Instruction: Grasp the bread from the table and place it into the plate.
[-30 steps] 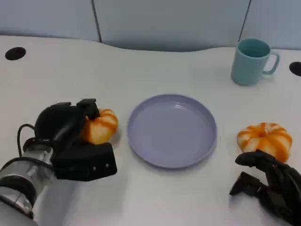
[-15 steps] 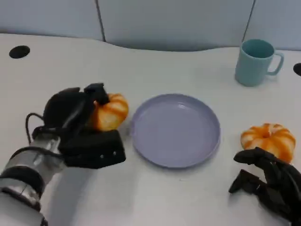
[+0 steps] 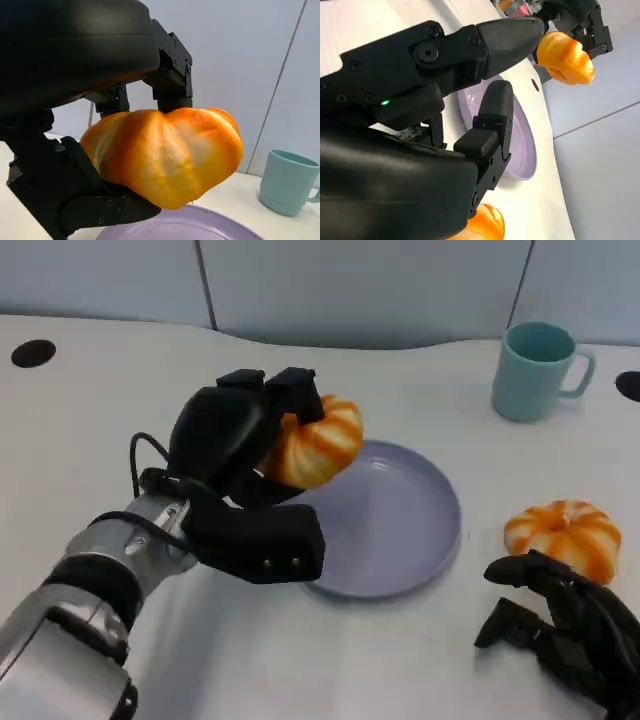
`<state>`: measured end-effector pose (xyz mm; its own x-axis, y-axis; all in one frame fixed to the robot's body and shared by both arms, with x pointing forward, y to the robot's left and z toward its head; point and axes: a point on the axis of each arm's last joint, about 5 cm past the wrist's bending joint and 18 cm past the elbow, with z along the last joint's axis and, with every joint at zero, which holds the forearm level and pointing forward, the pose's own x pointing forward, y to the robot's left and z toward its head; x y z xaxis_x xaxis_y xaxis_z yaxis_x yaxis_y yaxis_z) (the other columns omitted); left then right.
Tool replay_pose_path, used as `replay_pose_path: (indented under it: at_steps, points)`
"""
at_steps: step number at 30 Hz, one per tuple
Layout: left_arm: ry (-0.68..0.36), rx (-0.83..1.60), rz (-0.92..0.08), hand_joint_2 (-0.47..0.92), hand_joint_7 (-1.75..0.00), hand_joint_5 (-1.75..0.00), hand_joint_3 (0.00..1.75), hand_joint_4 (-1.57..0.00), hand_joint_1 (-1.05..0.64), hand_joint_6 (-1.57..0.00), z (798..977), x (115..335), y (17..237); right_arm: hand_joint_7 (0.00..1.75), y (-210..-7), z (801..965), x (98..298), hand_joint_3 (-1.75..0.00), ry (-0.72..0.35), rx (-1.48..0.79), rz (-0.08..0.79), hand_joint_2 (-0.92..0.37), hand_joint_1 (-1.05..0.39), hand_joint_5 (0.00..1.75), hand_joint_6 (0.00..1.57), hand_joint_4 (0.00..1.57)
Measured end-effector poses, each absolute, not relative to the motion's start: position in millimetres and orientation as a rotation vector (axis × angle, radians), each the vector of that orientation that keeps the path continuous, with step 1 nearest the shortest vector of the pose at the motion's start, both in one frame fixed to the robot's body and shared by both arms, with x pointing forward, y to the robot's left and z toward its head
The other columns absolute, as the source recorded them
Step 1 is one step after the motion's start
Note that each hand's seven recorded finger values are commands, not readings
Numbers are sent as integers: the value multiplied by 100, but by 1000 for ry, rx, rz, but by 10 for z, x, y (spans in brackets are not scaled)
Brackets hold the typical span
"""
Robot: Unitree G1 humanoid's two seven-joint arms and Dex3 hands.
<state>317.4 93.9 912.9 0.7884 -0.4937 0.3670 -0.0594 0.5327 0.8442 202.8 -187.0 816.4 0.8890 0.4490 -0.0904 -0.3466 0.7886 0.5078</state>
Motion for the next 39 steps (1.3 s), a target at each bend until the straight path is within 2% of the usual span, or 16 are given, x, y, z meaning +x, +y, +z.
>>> replay_pose_path:
  at_steps: [4,6,11,13,25,26,27,28,29,30,32,34,36,38,39]
  points:
    - [-712,985,-368,34,-175,-175,134,-91,-6,-69,9175,3164,862,100,-1866,8161,2033,-18,206,501,438,-92,-46,144,64,63]
    - [-723,982,-391,41,-175,-175,133,-96,-14,-77,9191,3163,830,101,-1861,8161,2035,-17,205,500,442,-92,-46,144,65,64]
    - [-665,1016,-579,49,-175,-175,129,-97,-16,-79,9239,3160,704,102,-1857,8159,2039,-15,206,502,442,-92,-47,144,65,64]
    - [-637,1019,-624,49,-175,-175,129,-97,-16,-79,9245,3158,681,102,-1852,8158,2041,-15,205,504,444,-92,-47,144,65,64]
    - [-614,1018,-646,50,-175,-175,127,-97,-16,-79,9257,3165,683,103,-1854,8156,2040,-15,204,504,445,-92,-47,145,64,64]
    - [-614,1018,-646,49,-175,-175,123,-93,-19,-76,9257,3165,683,103,-1854,8156,2040,-17,204,504,445,-92,-45,144,63,63]
    - [-605,1026,-656,49,-167,-170,119,-89,-20,-74,9262,3169,679,103,-1855,8155,2039,-17,203,504,444,-92,-45,144,63,63]
    - [-582,1048,-678,53,-144,-159,107,-85,-19,-77,9270,3178,670,103,-1855,8155,2038,-18,203,503,444,-92,-45,144,62,63]
    - [-555,1072,-695,61,-119,-148,88,-82,-21,-80,9269,3185,662,103,-1854,8155,2037,-18,203,503,444,-92,-45,144,62,62]
    - [-524,1099,-709,72,-91,-136,60,-78,-23,-83,9262,3191,650,103,-1854,8155,2037,-18,202,503,444,-92,-46,144,62,62]
    - [-480,1129,-726,87,-59,-122,26,-75,-24,-87,9240,3191,643,103,-1848,8156,2037,-18,200,503,445,-92,-46,144,62,63]
    - [-463,1136,-737,91,-52,-119,19,-75,-25,-89,9236,3192,641,104,-1847,8157,2037,-18,200,502,445,-92,-46,144,62,63]
    - [-457,1140,-742,92,-21,-82,10,-50,-34,-60,9236,3193,641,104,-1847,8157,2037,-18,199,502,445,-92,-47,145,62,63]
    - [-451,1169,-749,92,-10,-67,8,-45,-38,-54,9234,3195,637,104,-1848,8157,2036,-18,200,501,444,-92,-48,145,62,63]
    - [-448,1184,-752,92,-9,-65,8,-45,-38,-53,9233,3197,635,104,-1848,8157,2035,-18,200,501,444,-92,-48,145,62,63]
